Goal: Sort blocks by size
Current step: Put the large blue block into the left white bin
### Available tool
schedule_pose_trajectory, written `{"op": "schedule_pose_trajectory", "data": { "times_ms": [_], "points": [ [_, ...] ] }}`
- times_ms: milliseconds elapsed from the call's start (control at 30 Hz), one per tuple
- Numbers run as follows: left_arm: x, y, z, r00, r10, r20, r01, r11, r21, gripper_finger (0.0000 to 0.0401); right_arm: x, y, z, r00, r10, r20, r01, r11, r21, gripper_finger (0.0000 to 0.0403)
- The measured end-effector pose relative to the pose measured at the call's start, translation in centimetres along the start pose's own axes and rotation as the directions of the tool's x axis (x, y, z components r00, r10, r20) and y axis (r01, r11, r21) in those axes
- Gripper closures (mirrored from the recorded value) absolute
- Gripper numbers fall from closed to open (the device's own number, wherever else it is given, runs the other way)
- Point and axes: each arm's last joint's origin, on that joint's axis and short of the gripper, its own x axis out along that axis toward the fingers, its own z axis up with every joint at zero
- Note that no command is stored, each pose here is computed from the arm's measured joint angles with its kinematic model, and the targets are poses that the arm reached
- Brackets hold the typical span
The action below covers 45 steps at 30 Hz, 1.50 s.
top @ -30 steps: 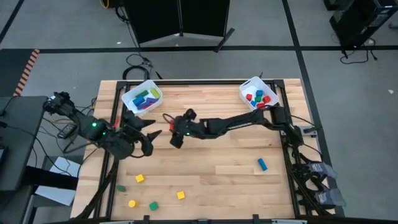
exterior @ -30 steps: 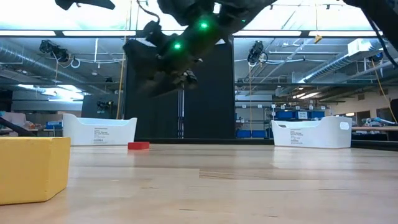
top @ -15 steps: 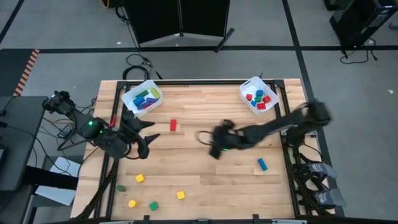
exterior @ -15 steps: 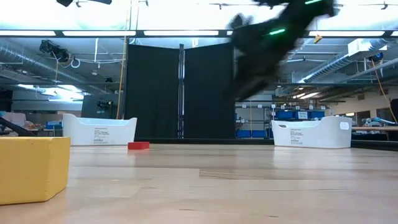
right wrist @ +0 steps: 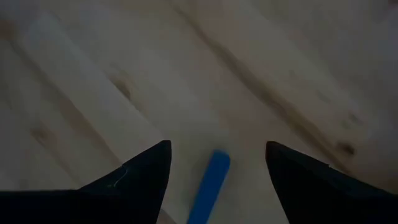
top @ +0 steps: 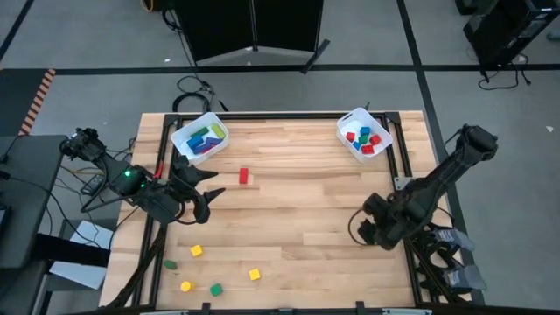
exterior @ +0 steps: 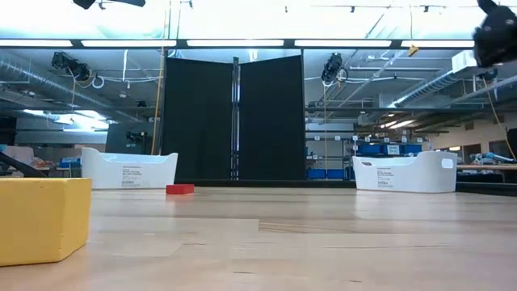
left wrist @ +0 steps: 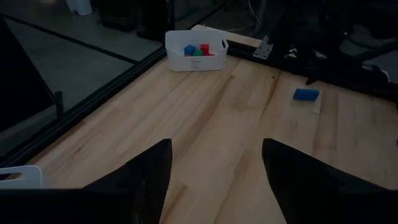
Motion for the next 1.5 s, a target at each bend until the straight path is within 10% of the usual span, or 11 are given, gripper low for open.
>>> {"op": "schedule_pose_trajectory", "data": {
  "times_ms": [700,1000,1233,1500],
  "points": [
    [0.0,0.0,0.0,1.0,0.001,-0.001,-0.001,1.0,-0.029,0.0144,4.5,2.3,-3.9,0.966,-0.211,-0.148,0.208,0.977,-0.035,0.0122],
    [0.0,-0.1,-0.2,0.998,-0.048,-0.051,0.046,0.998,-0.049,0.0144,6.2,3.4,-3.9,0.969,-0.194,-0.156,0.189,0.981,-0.044,0.0278],
    [0.0,0.3,-0.8,0.992,-0.04,-0.117,0.034,0.998,-0.054,0.0144,6.8,4.1,-1.9,0.978,-0.164,-0.126,0.156,0.985,-0.071,0.0336],
    [-0.3,1.0,-1.7,0.967,-0.042,-0.251,0.022,0.997,-0.08,0.0144,7.4,8.1,6.9,0.953,0.097,0.287,-0.045,0.982,-0.184,0.0336]
  ]
}}
